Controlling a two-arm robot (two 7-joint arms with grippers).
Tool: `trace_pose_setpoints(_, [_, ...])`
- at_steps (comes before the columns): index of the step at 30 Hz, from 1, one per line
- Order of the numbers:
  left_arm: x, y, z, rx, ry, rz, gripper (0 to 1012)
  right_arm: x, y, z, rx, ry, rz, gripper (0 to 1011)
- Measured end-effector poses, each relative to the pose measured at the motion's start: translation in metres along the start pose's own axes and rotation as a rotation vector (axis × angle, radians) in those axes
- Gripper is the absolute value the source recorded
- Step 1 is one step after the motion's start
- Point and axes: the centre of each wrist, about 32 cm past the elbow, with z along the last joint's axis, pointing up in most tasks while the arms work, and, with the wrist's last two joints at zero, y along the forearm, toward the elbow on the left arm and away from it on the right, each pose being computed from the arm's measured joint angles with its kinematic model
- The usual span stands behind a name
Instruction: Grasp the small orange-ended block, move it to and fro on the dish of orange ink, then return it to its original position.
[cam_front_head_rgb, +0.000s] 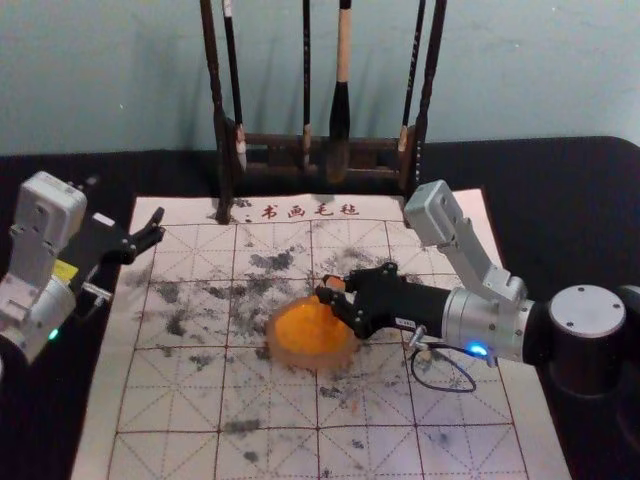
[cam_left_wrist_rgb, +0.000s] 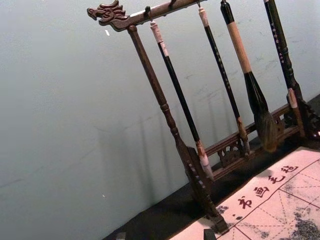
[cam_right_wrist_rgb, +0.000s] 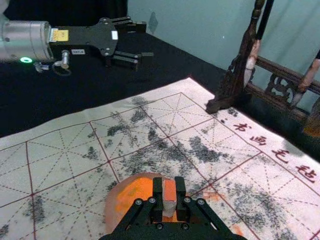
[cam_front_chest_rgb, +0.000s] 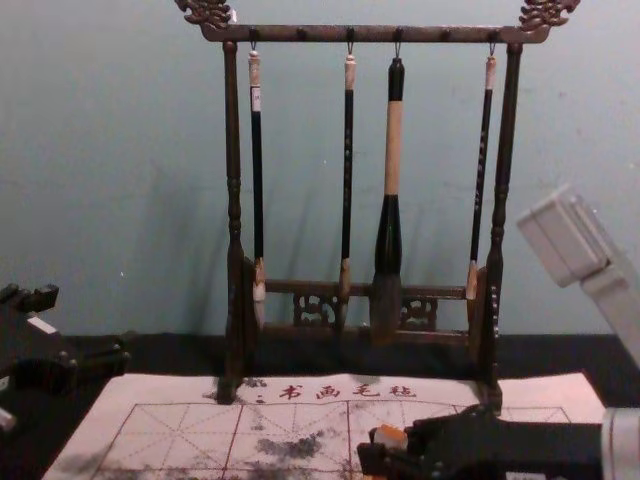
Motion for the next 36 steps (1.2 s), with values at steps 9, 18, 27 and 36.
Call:
trace_pose_setpoints(9, [0.0000,0.0000,0.0000,0.000,0.000,0.000,1001,-0.007,0.002,-0.001,0.003,0.009,0.033,111])
trace_pose_setpoints(18, [0.0000,0.0000,0.0000,0.000,0.000,0.000,1001,-0.009,0.015,0.001,0.011,0.014,0.068,111])
trace_pose_setpoints(27, [0.0000,0.0000,0.0000,0.000,0.000,0.000,1001,-0.004,0.026,0.002,0.020,0.017,0.069,111])
trace_pose_setpoints(36, [0.0000,0.0000,0.0000,0.000,0.000,0.000,1001,0.004,0.025,0.002,0.020,0.021,0.029,111])
